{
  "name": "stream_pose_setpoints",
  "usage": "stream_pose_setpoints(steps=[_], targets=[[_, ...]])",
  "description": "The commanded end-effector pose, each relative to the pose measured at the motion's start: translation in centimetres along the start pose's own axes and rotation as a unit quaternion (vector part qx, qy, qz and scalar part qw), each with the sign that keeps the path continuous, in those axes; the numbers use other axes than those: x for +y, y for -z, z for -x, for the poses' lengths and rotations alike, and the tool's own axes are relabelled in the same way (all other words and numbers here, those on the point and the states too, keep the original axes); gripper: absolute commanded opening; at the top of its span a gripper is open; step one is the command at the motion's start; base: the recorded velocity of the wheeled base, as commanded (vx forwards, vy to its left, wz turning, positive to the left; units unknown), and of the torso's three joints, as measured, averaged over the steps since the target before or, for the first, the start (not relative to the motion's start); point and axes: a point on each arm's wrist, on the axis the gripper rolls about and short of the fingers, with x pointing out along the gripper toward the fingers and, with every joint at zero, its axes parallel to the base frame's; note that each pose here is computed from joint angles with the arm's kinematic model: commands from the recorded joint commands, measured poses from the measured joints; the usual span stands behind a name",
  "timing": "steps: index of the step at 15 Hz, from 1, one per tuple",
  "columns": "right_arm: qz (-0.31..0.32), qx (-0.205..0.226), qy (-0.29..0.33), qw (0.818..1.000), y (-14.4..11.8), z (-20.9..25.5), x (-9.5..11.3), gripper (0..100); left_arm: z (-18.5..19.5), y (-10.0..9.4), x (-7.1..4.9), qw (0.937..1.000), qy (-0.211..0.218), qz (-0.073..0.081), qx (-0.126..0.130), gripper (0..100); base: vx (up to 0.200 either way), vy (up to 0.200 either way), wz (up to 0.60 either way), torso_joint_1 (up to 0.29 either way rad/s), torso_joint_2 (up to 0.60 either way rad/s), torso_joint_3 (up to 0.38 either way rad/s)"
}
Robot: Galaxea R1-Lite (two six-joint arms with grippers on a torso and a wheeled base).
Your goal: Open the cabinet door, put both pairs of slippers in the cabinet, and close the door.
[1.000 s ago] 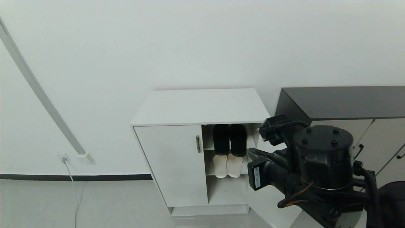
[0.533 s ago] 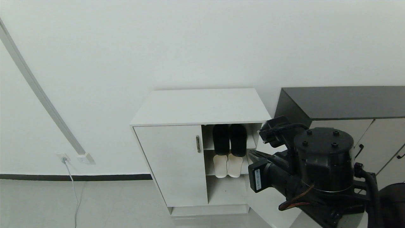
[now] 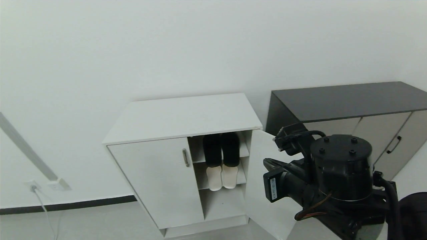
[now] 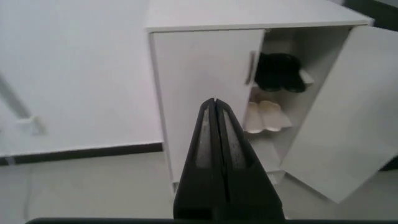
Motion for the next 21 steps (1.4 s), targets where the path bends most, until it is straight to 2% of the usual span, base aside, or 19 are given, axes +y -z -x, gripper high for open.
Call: stream_pose_setpoints(steps=[1,2,9,15,21], targets=[[0.0,0.0,0.0,1.0,0.0,0.0,0.0,0,0.0,0.0,0.0,1.0,0.0,0.0,0.0,0,0.0,0.0,-0.6,0.002,0.01,0.012],[0.0,0.0,0.001,1.0,0.0,0.0,0.0,0,0.0,0.0,0.0,1.0,0.0,0.0,0.0,0,0.0,0.0,-0.6,-0.002,0.01,0.002],[0.002,0.001,0.009,1.0,0.3,-0.8,-0.3,0,0.0,0.0,0.0,1.0,0.001,-0.001,0.0,0,0.0,0.0,0.0,0.0,0.0,0.0],[0.003,0.0,0.009,1.0,0.3,-0.8,-0.4,0,0.0,0.0,0.0,1.0,0.001,-0.001,0.0,0,-0.2,0.0,0.0,-0.001,0.0,0.002],[-0.004,0.002,0.034,0.999,0.1,-2.0,-2.0,0,0.0,0.0,0.0,1.0,0.001,-0.001,0.0,0,0.0,0.0,0.0,0.0,0.0,0.0]])
